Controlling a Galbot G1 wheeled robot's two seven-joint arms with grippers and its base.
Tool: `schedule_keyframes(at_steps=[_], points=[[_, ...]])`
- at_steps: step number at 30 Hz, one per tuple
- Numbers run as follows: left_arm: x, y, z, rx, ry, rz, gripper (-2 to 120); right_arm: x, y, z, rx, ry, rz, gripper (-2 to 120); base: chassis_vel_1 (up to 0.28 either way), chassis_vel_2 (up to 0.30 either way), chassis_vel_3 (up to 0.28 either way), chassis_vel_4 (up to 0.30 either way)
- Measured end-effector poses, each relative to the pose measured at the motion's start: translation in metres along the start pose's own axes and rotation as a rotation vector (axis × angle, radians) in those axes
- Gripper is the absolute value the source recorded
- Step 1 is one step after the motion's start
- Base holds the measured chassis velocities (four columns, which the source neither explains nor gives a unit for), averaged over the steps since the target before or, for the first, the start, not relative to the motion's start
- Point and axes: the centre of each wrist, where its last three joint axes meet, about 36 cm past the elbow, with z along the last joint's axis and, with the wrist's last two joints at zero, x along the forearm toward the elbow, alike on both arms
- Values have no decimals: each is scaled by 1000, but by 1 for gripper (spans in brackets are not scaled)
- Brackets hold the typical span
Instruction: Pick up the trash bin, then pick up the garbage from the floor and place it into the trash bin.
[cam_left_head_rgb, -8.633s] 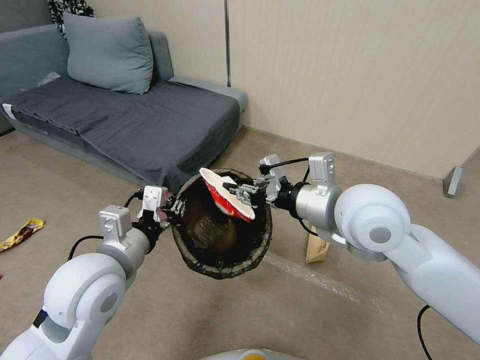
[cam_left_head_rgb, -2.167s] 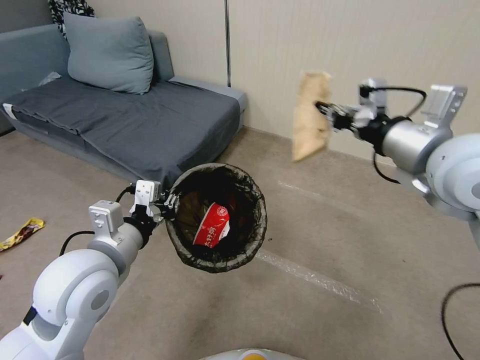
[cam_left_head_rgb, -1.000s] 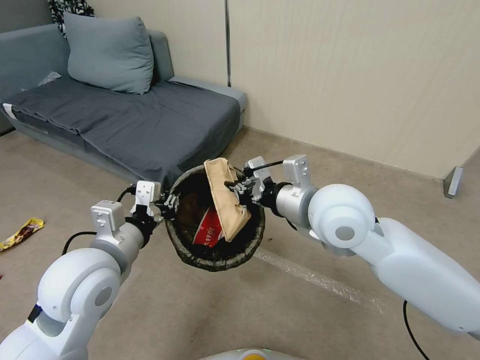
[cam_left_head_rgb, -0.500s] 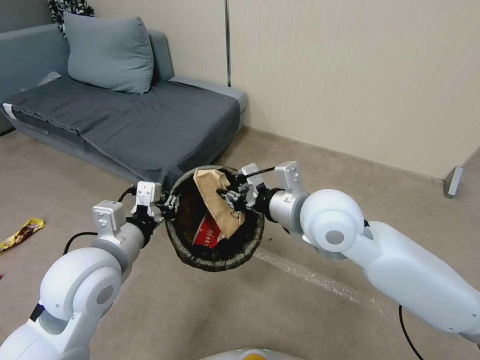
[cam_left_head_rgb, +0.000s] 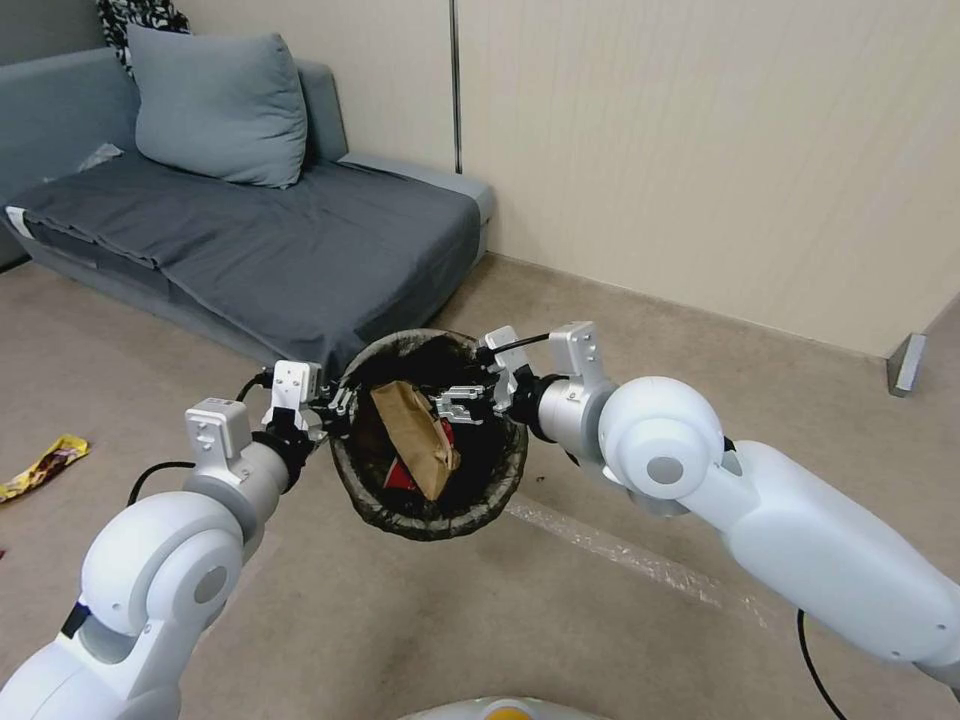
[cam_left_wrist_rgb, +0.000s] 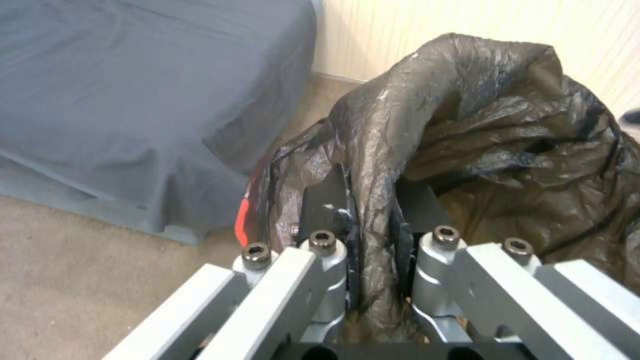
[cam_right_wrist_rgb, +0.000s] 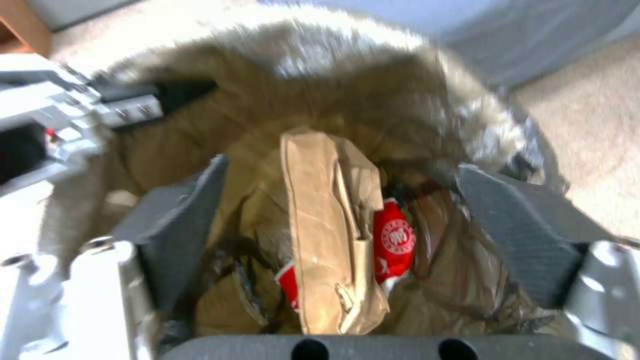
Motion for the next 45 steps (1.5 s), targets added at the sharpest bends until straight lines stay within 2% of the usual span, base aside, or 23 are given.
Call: schedule_keyframes(at_steps=[1,4,7,9,10,12,13,14,19,21,22,24,25,27,28,29,31,32,35,40,45], points=[[0,0,0,1,0,1,6,4,1,-4,3,-14,-2,96,0,0,0,0],[0,0,0,2,-1,2,6,19,0,-16,5,-57,-5,99,0,0,0,0],[0,1,-1,1,-2,0,6,36,-4,-30,5,-114,9,100,0,0,0,0],[1,2,-1,-1,-4,-4,6,58,-10,-49,18,-187,44,100,0,0,0,0],[1,2,-1,-1,-4,-4,6,58,-10,-49,18,-187,44,100,0,0,0,0],[3,3,-2,-8,-8,-5,6,78,-19,-64,46,-281,127,100,0,0,0,0],[3,3,-2,-8,-8,-5,6,78,-19,-64,46,-281,127,100,0,0,0,0],[4,2,-2,-9,-10,-5,6,89,-28,-68,62,-347,199,100,0,0,0,0],[7,-1,0,-14,-8,-11,6,121,-57,-62,44,-489,402,100,0,0,0,0],[9,-3,1,-15,-9,-13,6,140,-76,-48,51,-562,526,100,0,0,0,0],[9,-3,1,-15,-9,-13,6,140,-76,-48,51,-562,526,100,0,0,0,0],[12,-5,0,-17,-13,-13,6,149,-93,-20,98,-618,650,100,0,0,0,0],[12,-5,0,-17,-13,-13,6,149,-93,-20,98,-618,650,100,0,0,0,0],[13,-6,0,-19,-16,-16,6,157,-107,21,199,-651,799,100,0,0,0,0],[13,-6,0,-19,-16,-16,6,157,-107,21,199,-651,799,100,0,0,0,0],[14,-6,0,-20,-17,-19,6,158,-107,43,207,-638,831,100,0,0,0,0],[14,-6,1,-20,-14,-22,6,154,-103,89,134,-613,887,100,0,0,0,0],[14,-6,1,-20,-14,-22,6,154,-103,89,134,-613,887,100,0,0,0,0],[15,-7,6,-22,1,-29,6,145,-106,134,115,-627,1011,100,0,0,0,0],[19,-13,12,-23,13,-31,6,137,-115,157,140,-610,1078,100,0,0,0,0],[23,-17,14,-24,20,-35,6,131,-120,167,148,-589,1099,100,0,0,0,0]])
